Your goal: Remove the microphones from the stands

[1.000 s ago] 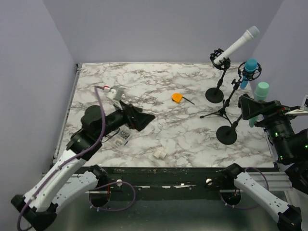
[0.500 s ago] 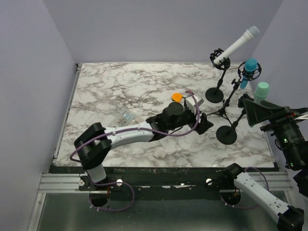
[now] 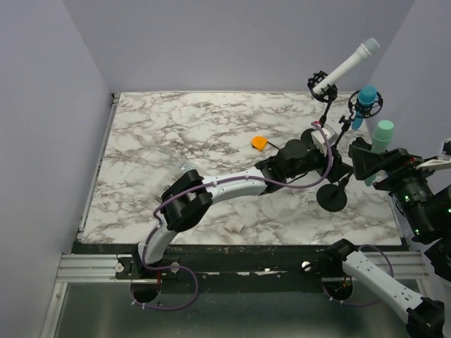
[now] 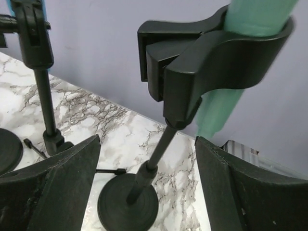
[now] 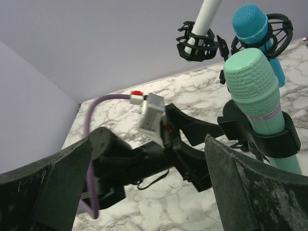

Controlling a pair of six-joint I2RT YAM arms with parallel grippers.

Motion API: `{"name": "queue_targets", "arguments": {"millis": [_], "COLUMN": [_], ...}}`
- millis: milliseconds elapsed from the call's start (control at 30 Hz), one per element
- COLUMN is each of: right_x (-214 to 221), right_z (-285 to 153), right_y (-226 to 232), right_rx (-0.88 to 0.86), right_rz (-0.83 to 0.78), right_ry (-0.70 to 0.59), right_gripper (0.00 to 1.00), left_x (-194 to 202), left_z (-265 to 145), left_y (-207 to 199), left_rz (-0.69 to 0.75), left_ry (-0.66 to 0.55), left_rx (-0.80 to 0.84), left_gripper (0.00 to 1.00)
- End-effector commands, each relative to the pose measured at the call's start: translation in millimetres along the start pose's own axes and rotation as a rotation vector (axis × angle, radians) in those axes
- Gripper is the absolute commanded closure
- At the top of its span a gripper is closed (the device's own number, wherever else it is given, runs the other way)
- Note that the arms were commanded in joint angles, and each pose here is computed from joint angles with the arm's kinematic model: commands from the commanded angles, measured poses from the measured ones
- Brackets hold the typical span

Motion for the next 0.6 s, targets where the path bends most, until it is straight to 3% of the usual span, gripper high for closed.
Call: {"name": "queue_targets", "arguments": {"millis": [0, 333, 567], "right_x": [-17, -23, -25], "right_z": [-20, -28, -29], "right_y": [5, 5, 5], "right_rx": [-0.084, -0.098, -0.097], "right_rz": [0.024, 0.037, 0.041], "right_ry": [-0.043, -0.059, -0.070], "right_gripper": [0.00, 0.00, 0.00], "left_x": [19, 43, 50], "left_z": [22, 54, 55], "left_y": [-1, 0, 1], "left_rz": [-0.008, -0.092, -0.096], "left_ry": [0.047, 0.137, 0.149], "left_rx": [0.075, 0.156, 0.187], "left_gripper": [0.24, 0.24, 0.40]}}
Point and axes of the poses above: each gripper's point midway between its finger pads, its own z axis out along the fingers, its own y axis along the line the jaws close on, x = y × z, the point moved 8 cm from there along -z, back along the fingers, and after that the axes turned 1 degree about z, right-handed, at the moved point
